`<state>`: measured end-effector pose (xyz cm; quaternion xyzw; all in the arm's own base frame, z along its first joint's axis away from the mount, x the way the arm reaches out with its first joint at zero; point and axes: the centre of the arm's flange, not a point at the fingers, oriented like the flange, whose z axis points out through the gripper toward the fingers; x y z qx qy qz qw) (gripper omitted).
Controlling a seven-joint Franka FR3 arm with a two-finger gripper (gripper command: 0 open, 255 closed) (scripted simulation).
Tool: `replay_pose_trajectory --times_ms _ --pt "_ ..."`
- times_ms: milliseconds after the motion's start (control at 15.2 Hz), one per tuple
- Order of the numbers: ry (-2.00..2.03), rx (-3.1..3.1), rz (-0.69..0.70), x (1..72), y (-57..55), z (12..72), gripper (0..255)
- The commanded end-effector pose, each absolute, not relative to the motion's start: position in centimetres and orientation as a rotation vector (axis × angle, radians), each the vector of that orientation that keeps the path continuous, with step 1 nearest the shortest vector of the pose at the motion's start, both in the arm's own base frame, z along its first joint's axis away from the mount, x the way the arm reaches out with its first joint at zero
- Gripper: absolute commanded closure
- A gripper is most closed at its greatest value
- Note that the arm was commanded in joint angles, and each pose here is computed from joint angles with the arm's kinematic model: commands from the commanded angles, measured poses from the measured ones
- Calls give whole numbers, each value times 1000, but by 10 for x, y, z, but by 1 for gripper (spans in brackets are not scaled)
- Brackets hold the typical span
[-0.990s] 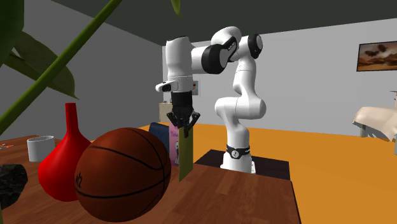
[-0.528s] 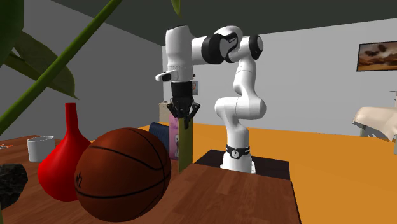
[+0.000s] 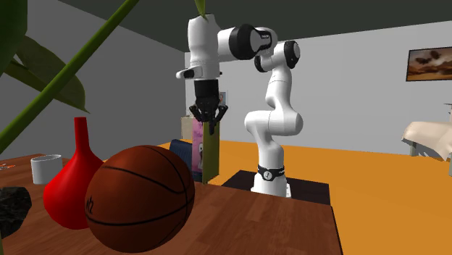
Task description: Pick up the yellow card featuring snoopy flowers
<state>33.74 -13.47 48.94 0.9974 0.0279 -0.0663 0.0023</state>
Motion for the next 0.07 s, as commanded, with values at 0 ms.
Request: replay_pose_trajectory --times_ms 0 --pt "88 3129 -208 338 -134 492 255"
